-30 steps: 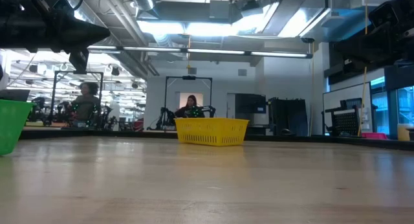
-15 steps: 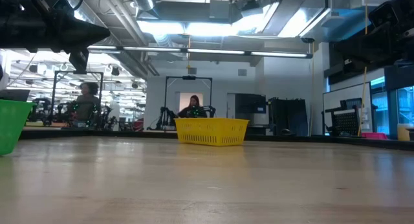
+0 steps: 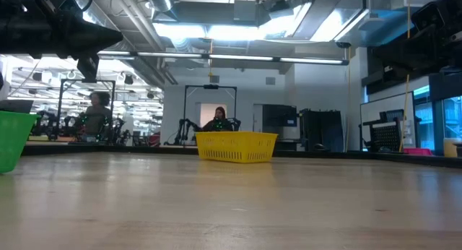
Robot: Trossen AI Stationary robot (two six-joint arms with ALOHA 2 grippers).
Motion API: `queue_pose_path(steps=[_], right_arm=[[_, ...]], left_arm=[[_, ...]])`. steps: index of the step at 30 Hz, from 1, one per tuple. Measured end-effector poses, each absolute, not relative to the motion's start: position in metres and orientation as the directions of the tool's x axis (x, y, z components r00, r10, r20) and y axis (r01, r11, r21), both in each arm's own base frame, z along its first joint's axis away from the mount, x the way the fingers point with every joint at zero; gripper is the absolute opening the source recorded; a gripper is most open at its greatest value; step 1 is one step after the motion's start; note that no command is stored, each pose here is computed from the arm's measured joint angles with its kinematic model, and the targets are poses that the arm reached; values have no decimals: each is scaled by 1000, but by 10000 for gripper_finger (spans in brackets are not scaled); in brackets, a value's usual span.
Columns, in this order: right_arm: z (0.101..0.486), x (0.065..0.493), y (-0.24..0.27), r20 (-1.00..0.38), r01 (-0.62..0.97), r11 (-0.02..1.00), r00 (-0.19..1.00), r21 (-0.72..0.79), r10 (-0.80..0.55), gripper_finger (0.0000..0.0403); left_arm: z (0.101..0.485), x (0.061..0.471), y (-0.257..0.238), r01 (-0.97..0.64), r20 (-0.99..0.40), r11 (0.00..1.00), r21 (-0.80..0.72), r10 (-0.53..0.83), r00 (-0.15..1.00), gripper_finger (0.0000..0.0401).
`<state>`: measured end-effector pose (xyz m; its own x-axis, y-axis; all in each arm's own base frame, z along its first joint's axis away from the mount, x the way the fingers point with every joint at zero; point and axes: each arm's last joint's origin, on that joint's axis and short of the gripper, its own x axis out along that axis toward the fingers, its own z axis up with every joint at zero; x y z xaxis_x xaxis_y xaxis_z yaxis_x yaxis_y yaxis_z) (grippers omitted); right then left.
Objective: Sort & place blocks by color
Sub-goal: Return to Home Position
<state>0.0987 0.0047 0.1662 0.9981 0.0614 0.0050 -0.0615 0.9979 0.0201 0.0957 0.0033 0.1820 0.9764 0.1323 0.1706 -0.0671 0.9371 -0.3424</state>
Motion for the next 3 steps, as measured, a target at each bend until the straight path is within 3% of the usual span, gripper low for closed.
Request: queue_pose_path(steps=[3], right_arm=[[166, 99, 5, 5, -61, 998, 998, 20, 61, 16]], left_arm=[[182, 96, 3, -67, 171, 937, -342, 132, 976, 0]])
